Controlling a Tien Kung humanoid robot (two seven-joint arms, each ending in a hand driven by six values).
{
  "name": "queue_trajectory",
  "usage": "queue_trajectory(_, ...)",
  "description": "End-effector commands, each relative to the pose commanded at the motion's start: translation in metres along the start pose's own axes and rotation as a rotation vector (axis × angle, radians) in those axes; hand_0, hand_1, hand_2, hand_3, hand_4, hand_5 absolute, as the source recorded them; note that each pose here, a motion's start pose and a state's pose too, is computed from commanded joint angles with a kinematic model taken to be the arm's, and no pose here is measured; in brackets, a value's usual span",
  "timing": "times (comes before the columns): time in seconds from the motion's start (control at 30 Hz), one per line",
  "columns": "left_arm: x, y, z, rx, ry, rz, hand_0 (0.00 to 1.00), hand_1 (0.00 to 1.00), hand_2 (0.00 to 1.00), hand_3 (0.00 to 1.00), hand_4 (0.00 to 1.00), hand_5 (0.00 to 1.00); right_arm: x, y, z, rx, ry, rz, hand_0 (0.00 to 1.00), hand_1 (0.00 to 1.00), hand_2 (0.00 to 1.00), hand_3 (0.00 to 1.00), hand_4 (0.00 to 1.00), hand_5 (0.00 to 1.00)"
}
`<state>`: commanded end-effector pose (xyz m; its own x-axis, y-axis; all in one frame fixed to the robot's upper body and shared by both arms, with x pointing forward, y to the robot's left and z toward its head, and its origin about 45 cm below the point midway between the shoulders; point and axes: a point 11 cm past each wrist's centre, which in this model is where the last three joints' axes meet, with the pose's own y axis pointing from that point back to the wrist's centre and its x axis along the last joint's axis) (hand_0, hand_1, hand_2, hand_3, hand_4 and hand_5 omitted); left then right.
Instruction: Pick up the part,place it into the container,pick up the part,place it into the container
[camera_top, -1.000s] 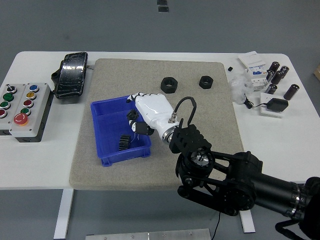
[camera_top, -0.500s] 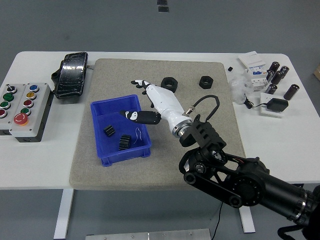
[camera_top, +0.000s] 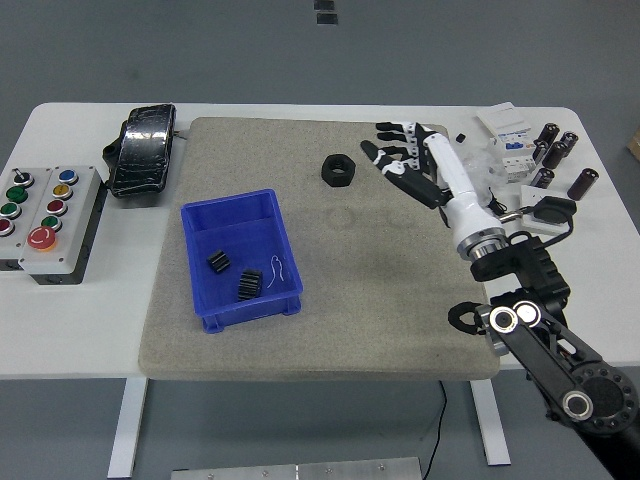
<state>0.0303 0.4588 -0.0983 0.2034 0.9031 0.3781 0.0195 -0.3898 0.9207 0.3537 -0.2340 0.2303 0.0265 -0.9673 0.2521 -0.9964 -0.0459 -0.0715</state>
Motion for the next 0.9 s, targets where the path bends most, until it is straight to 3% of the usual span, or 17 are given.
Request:
queue_trajectory(0.07,-0.001,0.0,0.0,0.001,-0.002,-0.002,0.655,0.59,0.556,0.622,0.663,0.438,0.011,0.007,0.018,-0.019,-0.066,0.025,0.534,0.684,0.713,0.686,0.888,0.619)
queue_trajectory(0.1,-0.002,0.0,0.001,0.001,-0.002,-0.003,0.655,0.591,0.556,0.622,0.662,0.437,0.016,0.011,0.028,-0.028,-0.105,0.031,0.622,0.699,0.724,0.737,0.921,0.781)
queue_trajectory(0.2,-0.002,0.0,0.002,-0.001,-0.005,-0.004,0.655,0.591,0.556,0.622,0.662,0.437,0.023,0.018,0.045,-0.027,-0.215,0.024,0.622,0.699,0.724,0.737,0.921,0.781)
queue_trajectory(0.27,-0.002,0.0,0.002,-0.002,-0.007,-0.004,0.655,0.591,0.556,0.622,0.662,0.437,0.036,0.017,0.04,0.004,-0.274,0.066,0.622,0.699,0.724,0.737,0.921,0.781)
queue_trajectory(0.3,-0.002,0.0,0.003,-0.003,-0.006,-0.004,0.655,0.591,0.556,0.622,0.662,0.435,0.044,0.016,0.035,0.01,-0.256,0.097,0.638,0.712,0.719,0.782,0.886,0.667)
queue_trajectory(0.43,0.001,0.0,0.003,-0.003,-0.004,0.0,0.655,0.591,0.556,0.622,0.662,0.435,0.061,0.011,0.01,0.004,-0.126,0.209,0.638,0.712,0.719,0.782,0.886,0.667)
queue_trajectory(0.6,0.0,0.0,0.002,0.0,-0.003,-0.002,0.655,0.591,0.556,0.621,0.662,0.435,0.08,0.013,0.005,-0.039,-0.003,0.319,0.633,0.712,0.711,0.744,0.878,0.618)
queue_trajectory(0.7,-0.002,0.0,0.001,0.004,-0.006,-0.005,0.655,0.591,0.556,0.621,0.662,0.435,0.08,0.013,0.006,-0.05,0.025,0.321,0.633,0.712,0.711,0.744,0.878,0.618)
queue_trajectory(0.73,-0.002,0.0,0.001,0.005,-0.006,-0.006,0.655,0.591,0.555,0.621,0.663,0.431,0.079,0.012,0.003,-0.055,0.047,0.318,0.628,0.712,0.715,0.684,0.852,0.574)
queue_trajectory(0.9,0.0,0.0,0.003,-0.001,-0.004,-0.004,0.655,0.591,0.555,0.621,0.663,0.431,0.073,0.011,0.0,-0.116,0.189,0.233,0.628,0.712,0.715,0.684,0.852,0.574)
